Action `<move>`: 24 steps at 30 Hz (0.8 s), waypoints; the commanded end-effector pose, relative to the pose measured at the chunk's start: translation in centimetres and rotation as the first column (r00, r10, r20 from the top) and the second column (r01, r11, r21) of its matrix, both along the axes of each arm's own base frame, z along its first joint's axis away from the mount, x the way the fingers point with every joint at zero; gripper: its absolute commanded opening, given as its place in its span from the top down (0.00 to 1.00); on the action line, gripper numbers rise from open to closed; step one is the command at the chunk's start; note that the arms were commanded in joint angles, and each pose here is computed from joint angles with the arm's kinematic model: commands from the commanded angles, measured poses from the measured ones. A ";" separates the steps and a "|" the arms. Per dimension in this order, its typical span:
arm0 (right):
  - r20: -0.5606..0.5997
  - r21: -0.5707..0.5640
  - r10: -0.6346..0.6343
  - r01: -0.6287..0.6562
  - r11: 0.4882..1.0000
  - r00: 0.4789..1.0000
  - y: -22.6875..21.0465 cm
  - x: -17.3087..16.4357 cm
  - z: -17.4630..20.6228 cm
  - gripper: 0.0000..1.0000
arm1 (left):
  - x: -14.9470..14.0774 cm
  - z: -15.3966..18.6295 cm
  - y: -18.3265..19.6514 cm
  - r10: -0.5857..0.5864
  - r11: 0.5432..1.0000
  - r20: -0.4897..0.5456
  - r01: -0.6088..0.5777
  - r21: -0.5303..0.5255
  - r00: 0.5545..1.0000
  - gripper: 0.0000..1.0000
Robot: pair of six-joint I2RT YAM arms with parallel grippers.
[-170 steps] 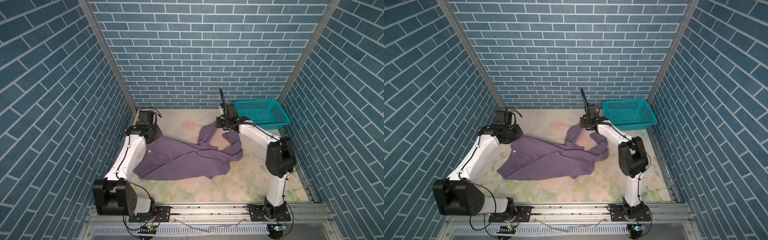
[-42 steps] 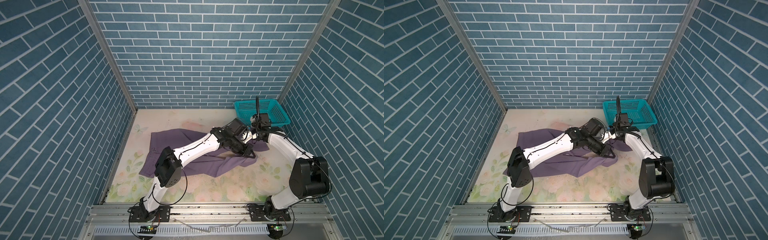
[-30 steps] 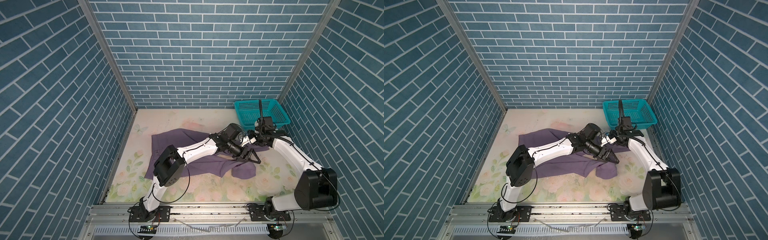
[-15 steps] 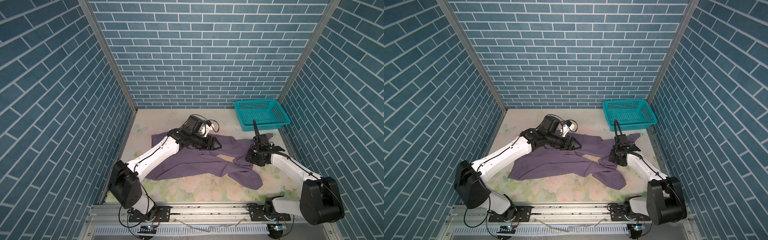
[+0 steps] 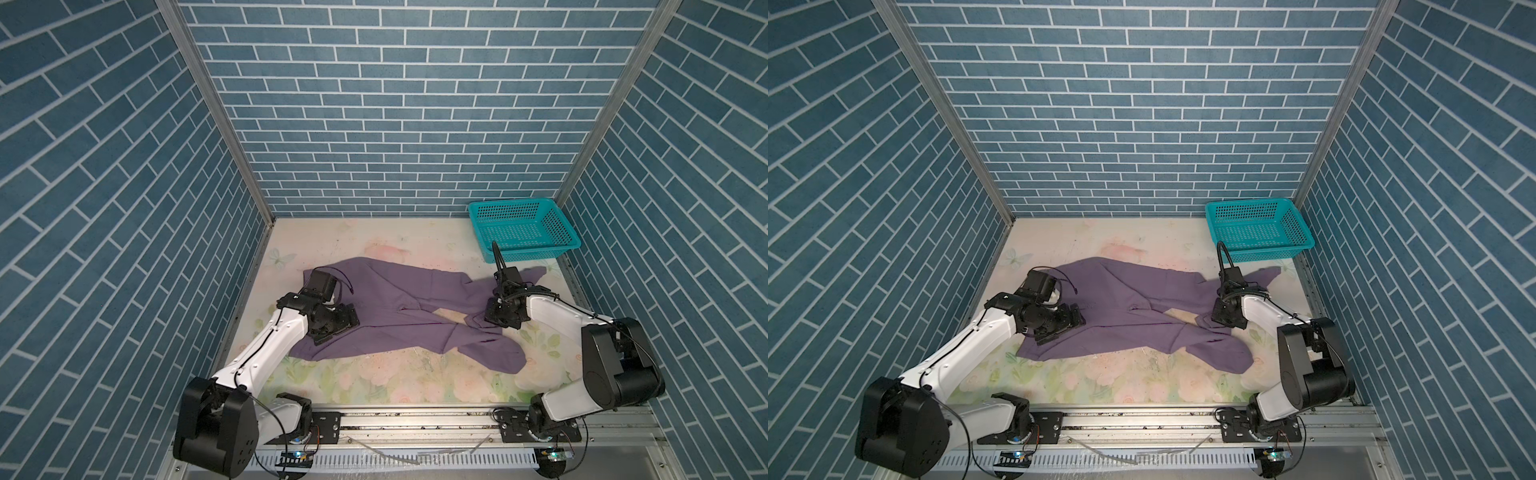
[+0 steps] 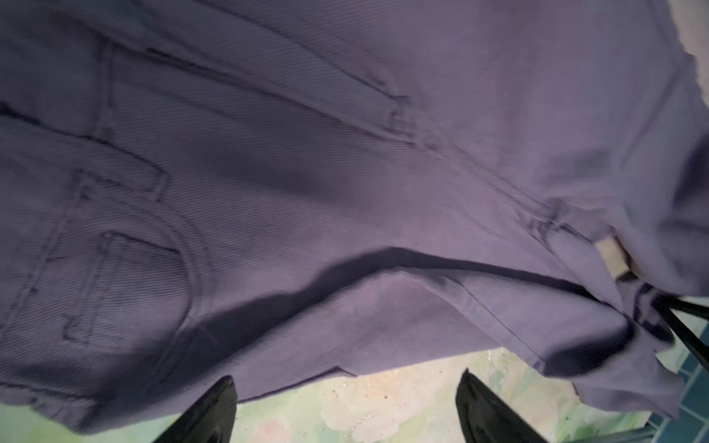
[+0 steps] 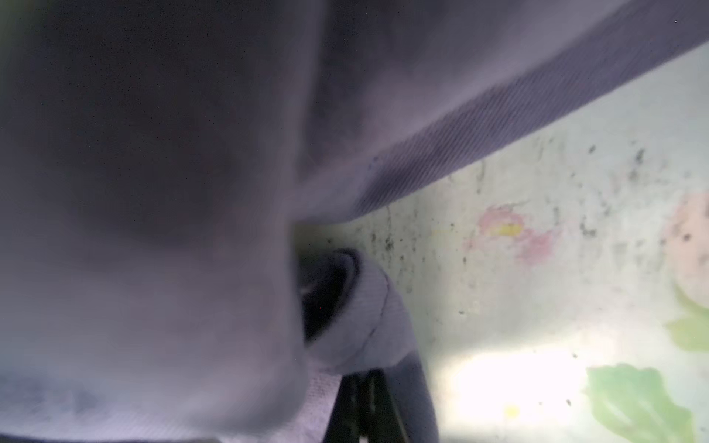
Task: Fold and stack the trousers
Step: Flatten out the trousers at the center of the table.
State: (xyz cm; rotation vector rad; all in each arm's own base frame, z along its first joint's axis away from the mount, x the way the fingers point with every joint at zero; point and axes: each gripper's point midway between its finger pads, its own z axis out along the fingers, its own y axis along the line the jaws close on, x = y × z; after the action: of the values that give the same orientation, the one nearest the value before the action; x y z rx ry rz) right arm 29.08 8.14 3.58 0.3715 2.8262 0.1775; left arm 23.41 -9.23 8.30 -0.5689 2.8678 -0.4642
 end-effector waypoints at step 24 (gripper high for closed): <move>0.667 -0.105 -0.405 0.616 0.781 0.626 -17.9 -6.6 24.8 1.00 | 7.2 -7.2 9.4 0.220 0.930 -0.101 -0.177 0.321 0.970 0.20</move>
State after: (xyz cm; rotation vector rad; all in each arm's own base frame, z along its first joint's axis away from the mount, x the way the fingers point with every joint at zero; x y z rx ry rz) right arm 23.33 -8.91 26.59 0.8062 2.0379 -0.2551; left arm 30.37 -1.13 1.81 -0.8325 2.8793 0.0082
